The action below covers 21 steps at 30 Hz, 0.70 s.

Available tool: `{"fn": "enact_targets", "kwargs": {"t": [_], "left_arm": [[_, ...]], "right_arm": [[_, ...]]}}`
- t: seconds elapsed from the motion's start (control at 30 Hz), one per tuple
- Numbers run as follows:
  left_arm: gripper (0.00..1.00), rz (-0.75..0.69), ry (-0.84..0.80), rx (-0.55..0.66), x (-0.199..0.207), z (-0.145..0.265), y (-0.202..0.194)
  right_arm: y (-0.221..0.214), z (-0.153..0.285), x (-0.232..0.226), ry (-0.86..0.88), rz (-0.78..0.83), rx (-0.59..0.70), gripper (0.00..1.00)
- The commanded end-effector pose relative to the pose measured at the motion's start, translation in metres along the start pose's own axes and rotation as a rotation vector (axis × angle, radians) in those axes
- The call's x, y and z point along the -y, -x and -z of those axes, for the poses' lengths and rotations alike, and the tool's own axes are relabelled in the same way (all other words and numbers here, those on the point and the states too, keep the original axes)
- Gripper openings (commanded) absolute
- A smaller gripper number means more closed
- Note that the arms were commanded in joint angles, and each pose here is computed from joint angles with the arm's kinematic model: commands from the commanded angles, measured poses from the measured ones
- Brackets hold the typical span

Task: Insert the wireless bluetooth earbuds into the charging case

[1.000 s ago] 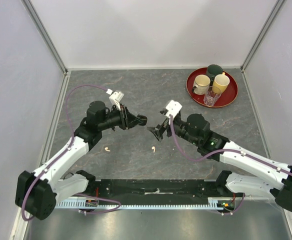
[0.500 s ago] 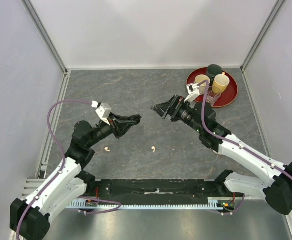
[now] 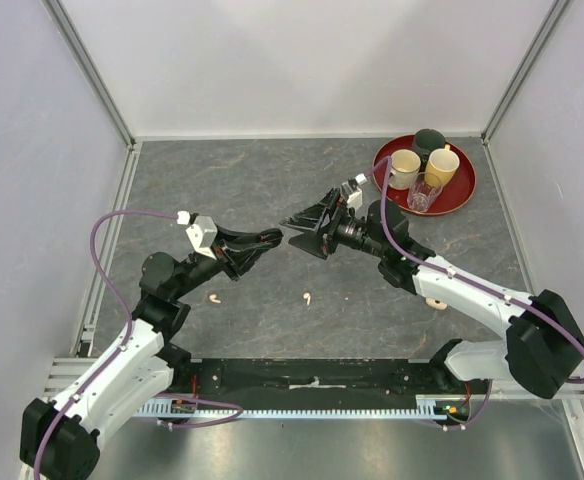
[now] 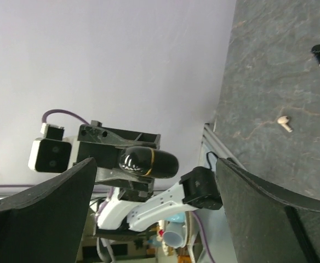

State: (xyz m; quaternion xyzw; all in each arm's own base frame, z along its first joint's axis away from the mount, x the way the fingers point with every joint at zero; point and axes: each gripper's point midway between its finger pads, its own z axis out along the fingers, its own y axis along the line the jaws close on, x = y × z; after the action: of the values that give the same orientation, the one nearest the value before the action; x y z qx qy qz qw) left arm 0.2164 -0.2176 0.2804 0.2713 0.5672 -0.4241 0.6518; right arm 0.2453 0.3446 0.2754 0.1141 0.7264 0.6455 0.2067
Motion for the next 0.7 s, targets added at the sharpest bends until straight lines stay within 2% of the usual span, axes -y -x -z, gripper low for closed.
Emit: {"fn": "enact_targets", "kwargs": {"t": [0.0,0.1,0.23,0.27,0.37,0.67], "left_arm": [[0.02,-0.092,-0.031,0.052,0.003,-0.003,0.015],[0.02,-0.09,-0.027,0.046,0.002,-0.004,0.014],[0.02,-0.098,-0.028,0.054,0.002,-0.005,0.016],[0.02,-0.104,-0.026,0.058,0.001,-0.005,0.017],[0.02,-0.112,-0.024,0.065,0.002,-0.004,0.019],[0.02,-0.106,-0.019,0.058,0.0,-0.003,0.014]], "right_arm": [[-0.009,0.006,-0.033,0.122,-0.053,-0.041,0.96],[-0.009,0.009,-0.044,0.163,-0.106,-0.032,0.93],[-0.01,0.004,-0.037,0.109,-0.126,-0.05,0.93],[-0.011,0.002,-0.036,0.105,-0.128,-0.055,0.88],[-0.015,-0.004,-0.028,0.105,-0.172,-0.082,0.84],[-0.036,-0.019,-0.03,0.148,-0.222,-0.156,0.82]]}}
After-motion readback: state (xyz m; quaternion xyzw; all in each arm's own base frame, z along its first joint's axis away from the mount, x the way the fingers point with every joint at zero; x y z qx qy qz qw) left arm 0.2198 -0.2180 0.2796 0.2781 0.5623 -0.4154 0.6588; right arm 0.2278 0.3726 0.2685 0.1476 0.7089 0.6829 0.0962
